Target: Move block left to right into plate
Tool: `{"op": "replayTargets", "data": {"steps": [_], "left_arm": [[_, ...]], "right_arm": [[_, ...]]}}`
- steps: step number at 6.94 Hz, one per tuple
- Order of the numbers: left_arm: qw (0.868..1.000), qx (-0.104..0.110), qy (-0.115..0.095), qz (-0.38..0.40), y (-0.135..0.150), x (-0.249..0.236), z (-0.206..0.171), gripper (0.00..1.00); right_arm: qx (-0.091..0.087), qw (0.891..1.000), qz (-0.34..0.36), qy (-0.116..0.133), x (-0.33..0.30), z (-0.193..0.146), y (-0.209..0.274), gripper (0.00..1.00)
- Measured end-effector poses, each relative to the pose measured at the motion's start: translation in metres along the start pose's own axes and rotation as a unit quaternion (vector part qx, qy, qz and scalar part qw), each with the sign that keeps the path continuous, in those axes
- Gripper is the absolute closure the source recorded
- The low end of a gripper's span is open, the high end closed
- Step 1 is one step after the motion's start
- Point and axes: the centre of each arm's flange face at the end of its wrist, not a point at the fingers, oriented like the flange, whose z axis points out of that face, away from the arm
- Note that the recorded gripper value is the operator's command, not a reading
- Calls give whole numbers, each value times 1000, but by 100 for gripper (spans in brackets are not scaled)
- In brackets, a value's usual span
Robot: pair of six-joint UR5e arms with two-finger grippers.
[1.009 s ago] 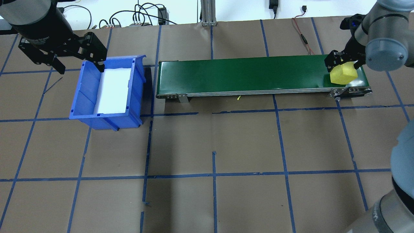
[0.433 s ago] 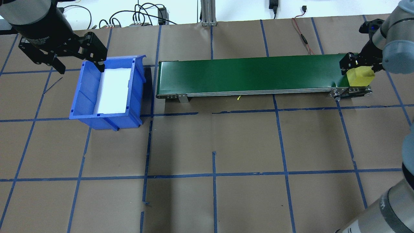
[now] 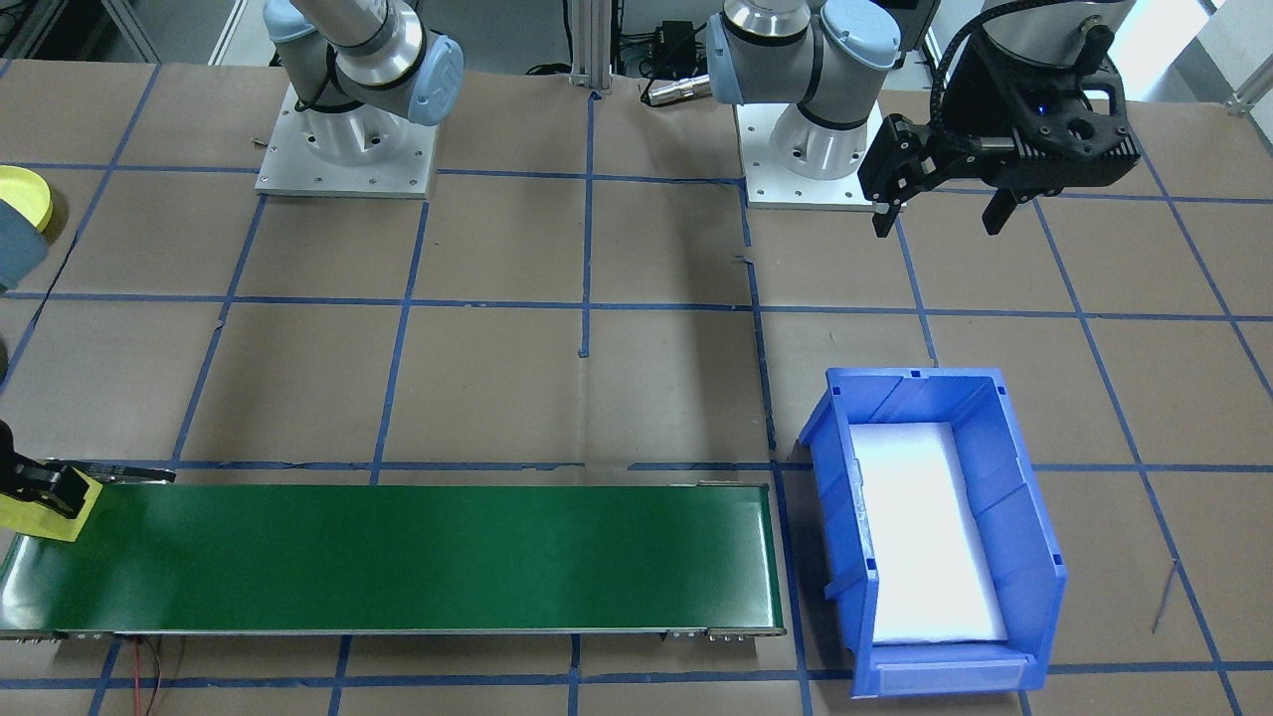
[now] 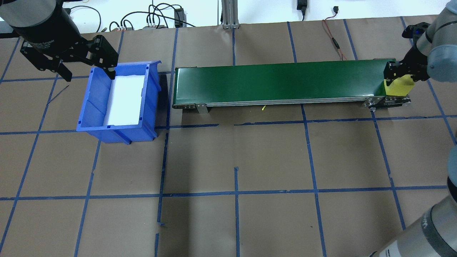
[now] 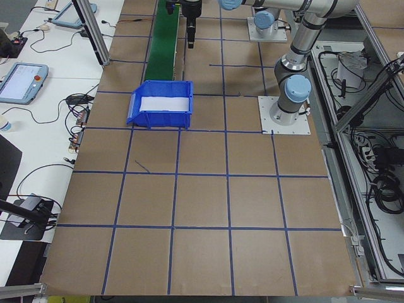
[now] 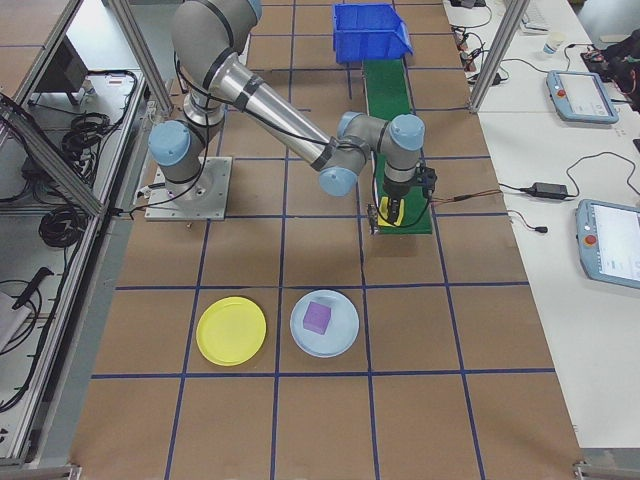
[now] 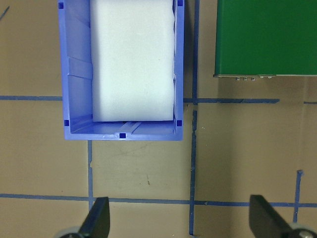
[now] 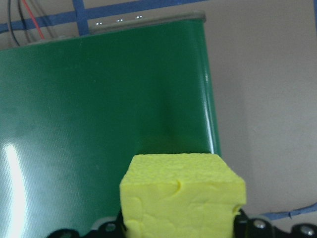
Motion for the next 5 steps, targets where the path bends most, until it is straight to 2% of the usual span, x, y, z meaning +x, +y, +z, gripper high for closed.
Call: {"op": "replayTargets", "data": {"steps": [2,3,5], "left_arm": [[1000,1,0,0,0,0,-1,0],[1000,2,0,0,0,0,-2,0],[1000,2,-1,-2,-1,0,-2,0]], "right_arm": [[0,1000,30,2,61,-2,8,92],[-10,999,40,0,105,-3,20,91],[-40,997,68,-11,202,-33,78,91]]}}
